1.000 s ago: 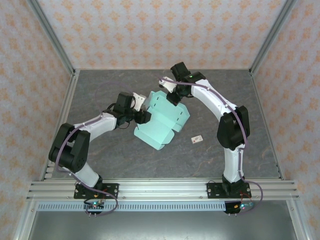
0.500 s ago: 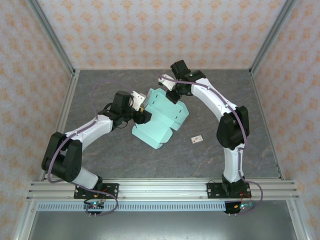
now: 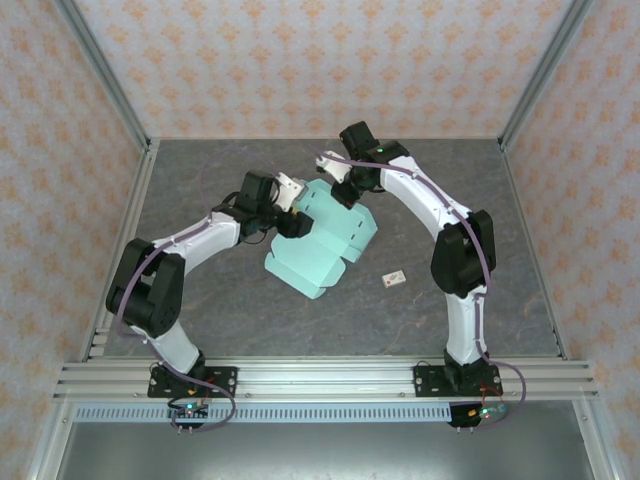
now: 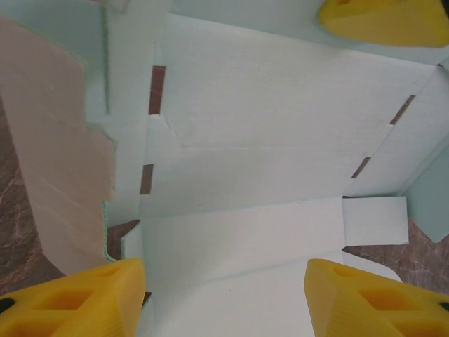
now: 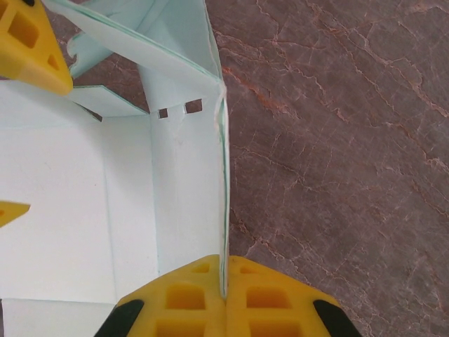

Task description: Fold the paper box

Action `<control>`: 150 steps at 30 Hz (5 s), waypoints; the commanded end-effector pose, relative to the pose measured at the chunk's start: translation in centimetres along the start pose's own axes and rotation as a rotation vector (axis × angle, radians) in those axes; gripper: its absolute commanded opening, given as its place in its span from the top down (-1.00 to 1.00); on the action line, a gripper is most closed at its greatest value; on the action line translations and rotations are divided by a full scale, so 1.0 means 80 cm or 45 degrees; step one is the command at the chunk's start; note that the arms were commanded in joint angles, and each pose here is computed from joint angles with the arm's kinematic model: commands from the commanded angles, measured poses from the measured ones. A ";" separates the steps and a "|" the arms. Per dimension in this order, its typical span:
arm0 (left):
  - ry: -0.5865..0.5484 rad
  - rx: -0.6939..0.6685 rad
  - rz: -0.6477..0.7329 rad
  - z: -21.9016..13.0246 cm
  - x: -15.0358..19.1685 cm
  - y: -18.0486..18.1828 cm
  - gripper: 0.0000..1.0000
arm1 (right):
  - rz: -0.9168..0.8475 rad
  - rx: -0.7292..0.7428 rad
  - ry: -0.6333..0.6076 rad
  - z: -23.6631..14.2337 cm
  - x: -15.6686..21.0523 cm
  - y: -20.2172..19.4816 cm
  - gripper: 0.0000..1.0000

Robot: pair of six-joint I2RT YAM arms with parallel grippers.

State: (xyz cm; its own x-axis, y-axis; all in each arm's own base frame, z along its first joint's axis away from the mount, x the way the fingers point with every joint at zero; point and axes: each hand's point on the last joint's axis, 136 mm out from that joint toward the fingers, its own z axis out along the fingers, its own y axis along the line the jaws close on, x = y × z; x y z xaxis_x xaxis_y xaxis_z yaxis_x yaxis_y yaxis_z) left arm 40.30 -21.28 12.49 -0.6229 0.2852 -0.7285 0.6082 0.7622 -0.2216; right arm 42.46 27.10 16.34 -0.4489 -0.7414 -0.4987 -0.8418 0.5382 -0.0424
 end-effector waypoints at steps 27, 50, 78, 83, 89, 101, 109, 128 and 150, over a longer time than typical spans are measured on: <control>-0.092 0.237 -0.047 0.027 -0.013 -0.022 0.05 | 0.009 -0.012 -0.030 -0.011 -0.016 0.003 1.00; -0.269 0.200 -0.097 -0.061 -0.029 -0.034 -0.01 | 0.021 -0.066 -0.088 -0.026 -0.018 0.010 1.00; -0.239 0.307 -0.210 -0.055 -0.121 -0.011 -0.07 | 0.014 -0.103 -0.132 -0.041 -0.026 0.019 1.00; -0.218 0.345 -0.202 -0.048 -0.116 -0.022 -0.03 | 0.029 -0.105 -0.147 -0.041 -0.030 0.019 1.00; -0.219 0.405 -0.198 -0.039 -0.110 -0.047 0.04 | 0.059 -0.111 -0.174 -0.044 -0.039 0.017 1.00; -0.225 0.341 -0.185 -0.050 -0.097 -0.046 0.03 | 0.028 -0.064 -0.164 -0.049 -0.032 0.014 1.00; -0.308 -0.067 -0.310 -0.118 -0.059 0.006 -0.18 | -0.116 0.096 -0.087 -0.057 -0.018 -0.009 1.00; -0.262 -0.423 -0.571 -0.118 0.028 0.102 -0.31 | -0.815 0.553 -0.022 0.012 -0.033 -0.002 1.00; -0.277 -0.065 -0.306 -0.059 0.014 0.064 -0.29 | -1.058 0.887 -0.269 -0.003 -0.052 0.007 1.00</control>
State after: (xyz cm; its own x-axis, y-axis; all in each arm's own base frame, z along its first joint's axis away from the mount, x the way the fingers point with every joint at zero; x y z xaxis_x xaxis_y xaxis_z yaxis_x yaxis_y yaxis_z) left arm 39.36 -12.86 11.85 -0.6780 -0.0714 -0.7316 0.3342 0.8565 -0.3933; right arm 43.71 30.20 15.78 0.2593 -0.9415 -0.2153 -0.5606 0.0349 -0.8274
